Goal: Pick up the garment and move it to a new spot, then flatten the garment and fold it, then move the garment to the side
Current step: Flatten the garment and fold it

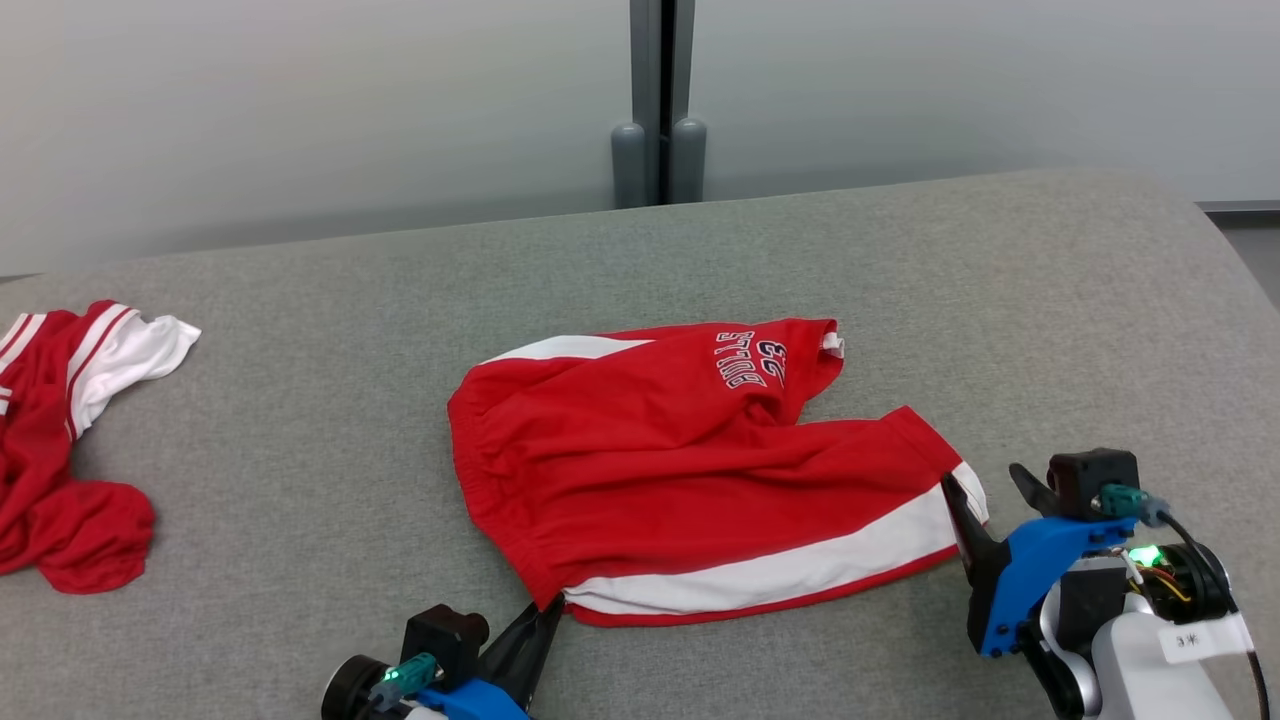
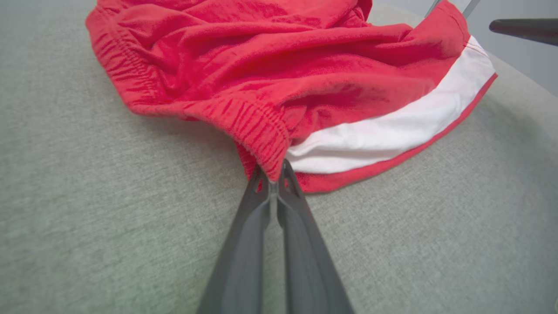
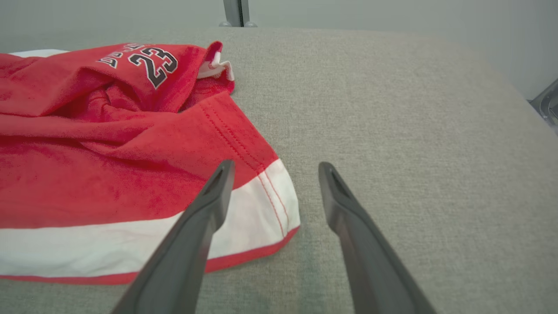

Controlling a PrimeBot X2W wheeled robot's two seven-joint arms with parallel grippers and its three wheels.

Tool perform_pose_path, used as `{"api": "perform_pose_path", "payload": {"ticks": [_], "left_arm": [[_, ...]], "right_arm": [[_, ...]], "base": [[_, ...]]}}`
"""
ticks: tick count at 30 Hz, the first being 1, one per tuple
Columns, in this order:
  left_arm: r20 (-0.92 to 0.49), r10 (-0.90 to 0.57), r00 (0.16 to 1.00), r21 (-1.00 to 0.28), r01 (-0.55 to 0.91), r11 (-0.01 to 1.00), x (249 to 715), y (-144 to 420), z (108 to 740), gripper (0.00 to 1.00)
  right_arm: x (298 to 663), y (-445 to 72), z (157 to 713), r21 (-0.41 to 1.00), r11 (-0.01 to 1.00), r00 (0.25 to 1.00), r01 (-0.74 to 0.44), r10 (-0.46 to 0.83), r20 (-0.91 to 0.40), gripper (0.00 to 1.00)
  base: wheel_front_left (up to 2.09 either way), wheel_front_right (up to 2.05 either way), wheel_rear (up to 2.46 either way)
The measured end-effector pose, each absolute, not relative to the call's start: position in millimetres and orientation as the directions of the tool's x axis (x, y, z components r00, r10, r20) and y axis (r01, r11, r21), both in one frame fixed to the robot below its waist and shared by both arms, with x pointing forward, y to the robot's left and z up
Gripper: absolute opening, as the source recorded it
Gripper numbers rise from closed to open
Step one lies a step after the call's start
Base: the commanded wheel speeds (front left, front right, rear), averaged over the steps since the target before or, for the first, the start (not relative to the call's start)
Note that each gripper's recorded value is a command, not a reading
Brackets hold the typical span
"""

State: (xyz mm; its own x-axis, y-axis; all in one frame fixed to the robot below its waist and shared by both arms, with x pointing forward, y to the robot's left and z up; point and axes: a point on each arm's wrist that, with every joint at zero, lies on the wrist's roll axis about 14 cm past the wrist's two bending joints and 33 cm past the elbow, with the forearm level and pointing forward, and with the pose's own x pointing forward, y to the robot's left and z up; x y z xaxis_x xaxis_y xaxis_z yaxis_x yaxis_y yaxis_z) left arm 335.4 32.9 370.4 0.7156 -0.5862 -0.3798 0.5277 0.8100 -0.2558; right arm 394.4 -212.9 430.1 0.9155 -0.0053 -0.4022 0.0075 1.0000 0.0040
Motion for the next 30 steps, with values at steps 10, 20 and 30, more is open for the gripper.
{"api": "perform_pose_path", "payload": {"ticks": [10, 20, 30], "left_arm": [[-0.384, -0.572, 0.725, -0.263, 0.508, 0.82, 338.6, 38.7, 367.7, 0.0], [-0.387, -0.572, 0.723, -0.255, 0.512, 0.82, 345.9, 40.5, 365.4, 0.0], [-0.266, -0.556, 0.787, -0.267, 0.494, 0.827, 368.9, 45.7, 402.8, 0.0]], "right_arm": [[394.9, -212.1, 406.7, 0.009, 1.0, 0.843, -0.028, 0.029, -0.538, 1.0], [391.1, -202.0, 392.2, 0.043, 0.996, 0.812, -0.083, 0.092, -0.577, 0.34], [402.3, -197.9, 428.5, 0.083, 0.992, 0.897, -0.092, 0.119, -0.426, 0.0]], "base": [[0.0, 0.0, 0.0], [0.0, 0.0, 0.0], [0.0, 0.0, 0.0]]}}
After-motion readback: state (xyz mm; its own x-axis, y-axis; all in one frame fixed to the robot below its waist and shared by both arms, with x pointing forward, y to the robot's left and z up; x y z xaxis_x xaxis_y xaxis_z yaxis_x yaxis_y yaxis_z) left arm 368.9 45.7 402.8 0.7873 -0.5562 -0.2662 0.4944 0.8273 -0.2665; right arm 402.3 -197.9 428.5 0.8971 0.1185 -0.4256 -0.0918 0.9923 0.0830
